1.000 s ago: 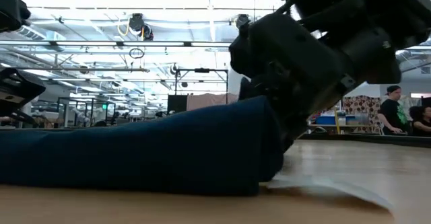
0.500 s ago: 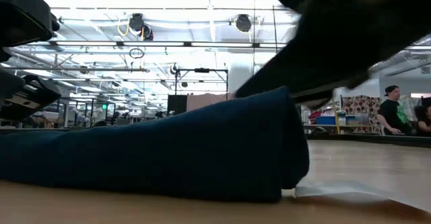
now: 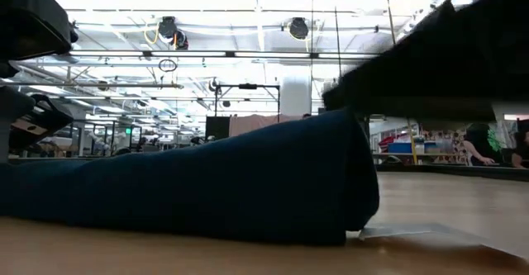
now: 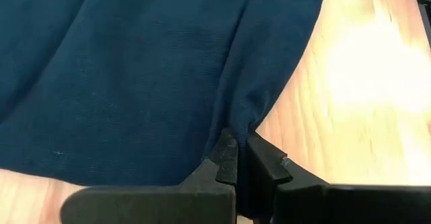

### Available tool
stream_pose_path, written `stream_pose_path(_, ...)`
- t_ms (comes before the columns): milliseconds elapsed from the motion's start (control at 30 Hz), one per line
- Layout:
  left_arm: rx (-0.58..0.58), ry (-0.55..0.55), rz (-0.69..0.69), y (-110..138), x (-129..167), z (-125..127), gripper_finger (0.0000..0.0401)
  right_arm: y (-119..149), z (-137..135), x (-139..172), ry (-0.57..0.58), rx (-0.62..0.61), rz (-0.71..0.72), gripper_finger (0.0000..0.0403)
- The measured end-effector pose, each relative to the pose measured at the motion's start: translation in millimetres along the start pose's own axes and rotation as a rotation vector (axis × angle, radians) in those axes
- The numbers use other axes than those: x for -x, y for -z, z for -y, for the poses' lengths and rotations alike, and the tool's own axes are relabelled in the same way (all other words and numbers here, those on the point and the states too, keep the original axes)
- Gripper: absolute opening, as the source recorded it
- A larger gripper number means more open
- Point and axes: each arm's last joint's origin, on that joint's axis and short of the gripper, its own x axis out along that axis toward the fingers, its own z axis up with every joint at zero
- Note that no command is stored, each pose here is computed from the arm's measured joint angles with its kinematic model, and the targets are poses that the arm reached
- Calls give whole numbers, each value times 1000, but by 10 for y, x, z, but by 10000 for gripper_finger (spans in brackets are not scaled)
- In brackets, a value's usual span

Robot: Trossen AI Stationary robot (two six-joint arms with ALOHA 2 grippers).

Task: Roll towel
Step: Roll the dark blue towel

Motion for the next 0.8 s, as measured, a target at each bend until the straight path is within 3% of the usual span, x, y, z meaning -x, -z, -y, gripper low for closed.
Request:
stream_pose_path(400,8,-2,-3,4,2,0,9,145,4,20,53,21,-128,6)
stream_pose_path(800,2,16,14,-14,2,18,9,67,232,-171,105,-11,-122,2)
